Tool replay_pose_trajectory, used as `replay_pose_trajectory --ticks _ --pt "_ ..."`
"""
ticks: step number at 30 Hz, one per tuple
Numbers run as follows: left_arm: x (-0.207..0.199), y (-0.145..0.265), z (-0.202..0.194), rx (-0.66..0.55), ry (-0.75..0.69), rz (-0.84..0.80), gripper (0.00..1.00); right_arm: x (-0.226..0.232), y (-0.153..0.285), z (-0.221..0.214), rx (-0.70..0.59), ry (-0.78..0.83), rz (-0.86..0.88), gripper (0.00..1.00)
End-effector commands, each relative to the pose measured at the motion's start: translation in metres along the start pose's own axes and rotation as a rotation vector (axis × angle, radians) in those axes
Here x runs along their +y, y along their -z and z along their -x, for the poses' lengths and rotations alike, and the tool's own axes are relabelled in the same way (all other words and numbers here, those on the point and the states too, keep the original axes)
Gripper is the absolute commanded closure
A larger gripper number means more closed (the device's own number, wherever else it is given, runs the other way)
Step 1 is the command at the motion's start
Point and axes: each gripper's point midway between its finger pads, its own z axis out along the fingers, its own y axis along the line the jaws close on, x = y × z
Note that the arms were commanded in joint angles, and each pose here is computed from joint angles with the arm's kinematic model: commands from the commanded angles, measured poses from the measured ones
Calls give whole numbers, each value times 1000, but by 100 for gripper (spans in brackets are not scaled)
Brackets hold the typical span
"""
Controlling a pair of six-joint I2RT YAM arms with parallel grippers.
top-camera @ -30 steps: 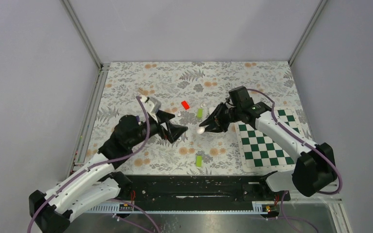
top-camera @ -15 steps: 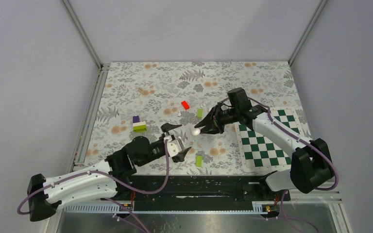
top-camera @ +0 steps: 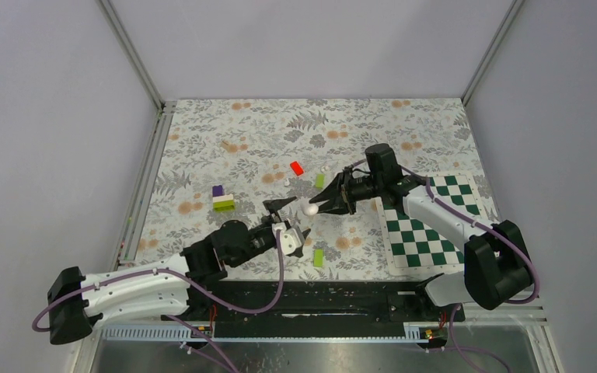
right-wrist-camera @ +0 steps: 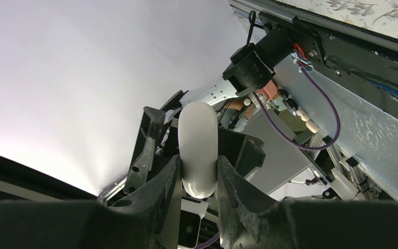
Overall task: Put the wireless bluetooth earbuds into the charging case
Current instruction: Pass from the right arm to the left
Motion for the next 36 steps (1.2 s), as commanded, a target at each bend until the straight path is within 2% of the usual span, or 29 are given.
replay_pose_trajectory --ticks 1,8,12,15,19,24,25,28,29,30,31,32,33,34,36 --pt "14 -7 26 -85 6 51 14 17 5 -19 61 68 61 100" --pt "23 -9 34 -107 6 93 32 16 3 -22 65 81 63 100" --pt "25 -9 31 -95 -8 101 38 14 1 -25 76 90 58 100" --pt "27 -8 33 -96 -17 110 47 14 0 -27 77 96 60 100" --pt "25 -9 34 -97 -9 93 65 15 -1 -27 79 103 63 100" --pt "24 -10 34 -94 -3 86 63 15 -2 -29 83 107 64 100" --pt "24 -10 34 -94 -2 87 65 15 -1 -29 82 109 65 100" --pt "27 -10 37 -92 8 98 99 14 -2 -28 79 119 71 100" --pt "28 -10 38 -90 22 101 100 16 -1 -28 79 136 82 100" --pt "28 -10 38 -88 35 102 100 17 -1 -28 72 153 94 96" --pt "28 -9 39 -91 46 101 100 19 -1 -27 63 172 108 83" --pt "28 -8 39 -86 65 100 100 21 -1 -27 55 191 123 64" --pt "28 -8 38 -76 85 100 100 23 0 -27 48 209 136 40" --pt "26 -7 36 -57 104 90 100 25 0 -27 45 230 147 26" --pt "24 -5 33 -17 154 75 100 28 2 -27 28 265 154 12"
